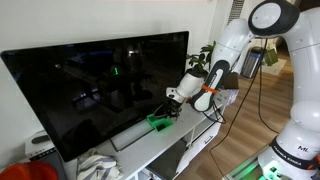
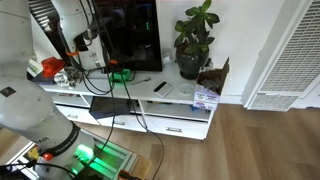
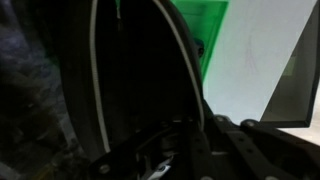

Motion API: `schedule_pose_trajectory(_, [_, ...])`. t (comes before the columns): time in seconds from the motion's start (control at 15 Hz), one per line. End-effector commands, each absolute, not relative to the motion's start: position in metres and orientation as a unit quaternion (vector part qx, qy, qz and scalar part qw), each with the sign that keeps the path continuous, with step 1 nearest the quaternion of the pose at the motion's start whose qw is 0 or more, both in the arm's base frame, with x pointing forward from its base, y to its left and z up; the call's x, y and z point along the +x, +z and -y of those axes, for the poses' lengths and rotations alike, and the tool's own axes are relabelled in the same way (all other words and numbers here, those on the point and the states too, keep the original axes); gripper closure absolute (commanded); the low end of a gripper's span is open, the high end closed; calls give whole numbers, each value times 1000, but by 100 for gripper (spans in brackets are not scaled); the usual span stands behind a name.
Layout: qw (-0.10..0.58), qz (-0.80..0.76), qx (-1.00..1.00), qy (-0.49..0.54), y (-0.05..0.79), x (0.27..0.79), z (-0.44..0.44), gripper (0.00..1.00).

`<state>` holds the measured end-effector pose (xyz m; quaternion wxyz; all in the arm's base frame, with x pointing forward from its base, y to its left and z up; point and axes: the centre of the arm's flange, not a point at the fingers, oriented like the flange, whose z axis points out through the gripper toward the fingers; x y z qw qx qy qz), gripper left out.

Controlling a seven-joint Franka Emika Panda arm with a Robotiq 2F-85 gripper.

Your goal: Put the black pouch in the green lunchbox

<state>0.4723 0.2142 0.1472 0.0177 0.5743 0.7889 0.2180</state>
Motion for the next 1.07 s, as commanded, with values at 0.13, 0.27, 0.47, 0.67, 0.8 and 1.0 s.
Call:
schedule_pose_trajectory(0.13, [-18, -783, 569, 249, 135, 502, -216, 98])
schedule_pose_trajectory(0.27, [-24, -776, 578, 250, 130, 507, -215, 98])
schedule_pose_trajectory(0.47, [-35, -771, 585, 250, 123, 512, -215, 98])
schedule_pose_trajectory(0.67, [-41, -767, 591, 247, 117, 517, -214, 98])
schedule_pose_trajectory(0.8, [-43, -765, 594, 244, 114, 519, -213, 98])
schedule_pose_trajectory(1.0, [-43, -766, 594, 240, 114, 517, -215, 59])
